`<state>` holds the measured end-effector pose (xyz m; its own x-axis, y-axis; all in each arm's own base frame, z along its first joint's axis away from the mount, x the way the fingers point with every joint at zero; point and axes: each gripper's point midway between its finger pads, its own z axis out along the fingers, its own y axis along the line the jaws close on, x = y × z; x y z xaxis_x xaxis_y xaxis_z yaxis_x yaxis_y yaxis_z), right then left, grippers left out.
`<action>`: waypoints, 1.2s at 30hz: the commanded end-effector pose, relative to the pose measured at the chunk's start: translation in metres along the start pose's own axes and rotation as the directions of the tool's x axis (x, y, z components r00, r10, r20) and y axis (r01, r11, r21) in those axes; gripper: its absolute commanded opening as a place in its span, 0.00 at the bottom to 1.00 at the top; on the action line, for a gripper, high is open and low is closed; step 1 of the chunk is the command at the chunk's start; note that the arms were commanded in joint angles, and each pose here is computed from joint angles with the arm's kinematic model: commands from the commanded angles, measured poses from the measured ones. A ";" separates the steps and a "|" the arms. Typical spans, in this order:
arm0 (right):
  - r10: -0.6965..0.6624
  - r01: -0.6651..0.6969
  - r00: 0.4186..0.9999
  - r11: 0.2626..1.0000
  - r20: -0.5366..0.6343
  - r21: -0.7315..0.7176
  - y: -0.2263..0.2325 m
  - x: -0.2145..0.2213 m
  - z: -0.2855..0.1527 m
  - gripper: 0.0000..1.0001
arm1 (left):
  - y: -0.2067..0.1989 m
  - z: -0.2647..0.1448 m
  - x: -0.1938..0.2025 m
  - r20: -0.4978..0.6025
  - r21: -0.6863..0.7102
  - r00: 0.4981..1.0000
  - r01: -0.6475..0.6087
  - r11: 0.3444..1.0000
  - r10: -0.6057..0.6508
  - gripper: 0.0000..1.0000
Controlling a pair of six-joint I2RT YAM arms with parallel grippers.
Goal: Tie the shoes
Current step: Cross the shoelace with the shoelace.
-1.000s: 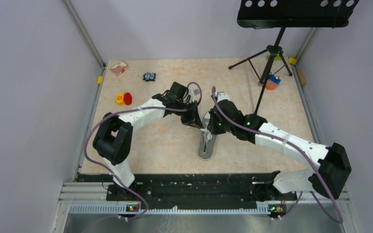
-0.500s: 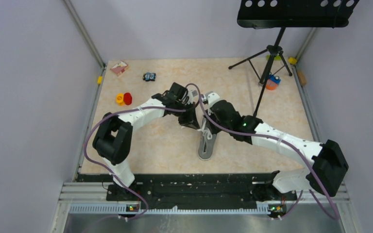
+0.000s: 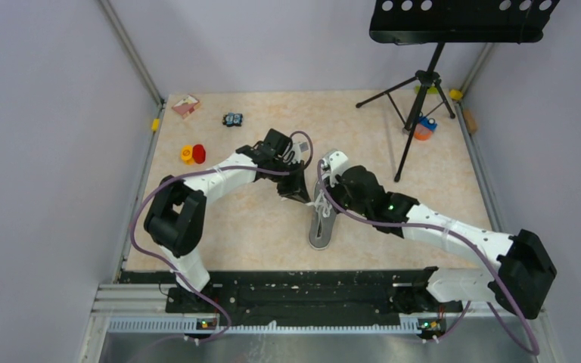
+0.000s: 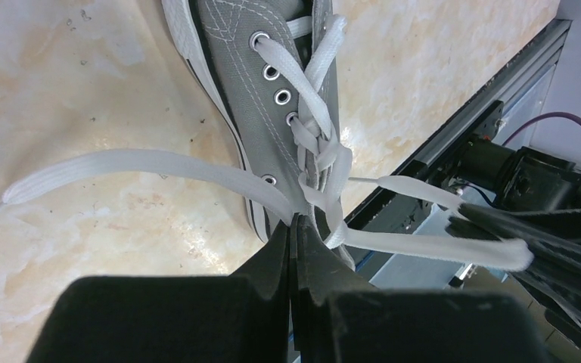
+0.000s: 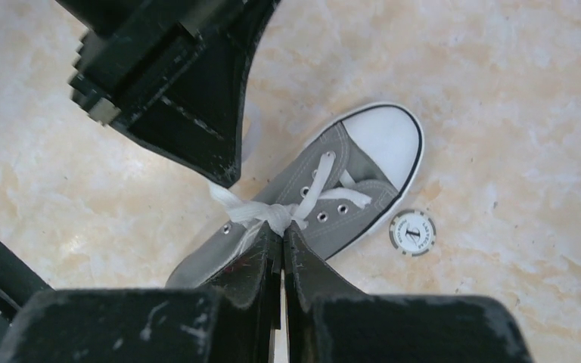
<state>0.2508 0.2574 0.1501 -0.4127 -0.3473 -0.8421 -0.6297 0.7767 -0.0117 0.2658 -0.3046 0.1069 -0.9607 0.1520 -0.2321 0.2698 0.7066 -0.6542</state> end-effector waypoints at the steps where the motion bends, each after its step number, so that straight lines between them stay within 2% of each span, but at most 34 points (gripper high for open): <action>1: 0.013 -0.008 0.988 0.999 0.155 -0.033 0.004 -0.043 -0.007 0.00 | -0.022 -0.014 -0.014 0.052 0.050 0.997 -0.055 0.997 0.053 0.00; 5: 0.008 -0.006 0.996 1.000 0.086 -0.031 0.004 -0.033 -0.004 0.00 | -0.022 -0.013 -0.014 0.049 0.058 0.998 -0.050 0.997 0.047 0.00; 11: 0.007 -0.004 0.999 0.998 -0.049 0.057 -0.011 -0.023 -0.013 0.00 | -0.022 -0.011 -0.014 0.044 0.062 0.998 -0.048 0.997 0.045 0.00; 15: 0.024 -0.011 0.982 0.998 -0.189 0.067 -0.010 -0.006 -0.017 0.00 | -0.022 -0.011 -0.015 0.048 0.059 0.998 -0.048 0.997 0.045 0.00; 19: 0.088 -0.072 0.957 0.995 -0.275 0.068 -0.003 0.020 -0.013 0.00 | -0.024 -0.012 -0.018 0.062 0.061 0.997 -0.050 0.997 0.047 0.00; 23: 0.155 -0.138 0.940 0.987 -0.305 0.077 0.003 0.040 -0.002 0.00 | -0.032 -0.013 -0.021 0.073 0.086 0.995 -0.070 0.994 0.064 0.00; 29: 0.236 -0.236 0.932 0.971 -0.275 0.034 0.010 0.041 0.010 0.00 | -0.037 -0.010 -0.020 0.044 0.062 0.994 -0.102 0.993 0.099 0.00; 36: 0.243 -0.249 0.930 0.968 -0.276 0.014 0.011 0.048 0.018 0.01 | -0.039 -0.010 -0.022 0.045 0.071 0.994 -0.105 0.992 0.102 0.00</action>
<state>0.2282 0.2477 0.0967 -0.7244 -0.3245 -0.6082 -0.4995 0.8551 0.1387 0.2718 -0.3237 0.1340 -0.9366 0.1806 -0.3002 0.3418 0.6588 -0.6701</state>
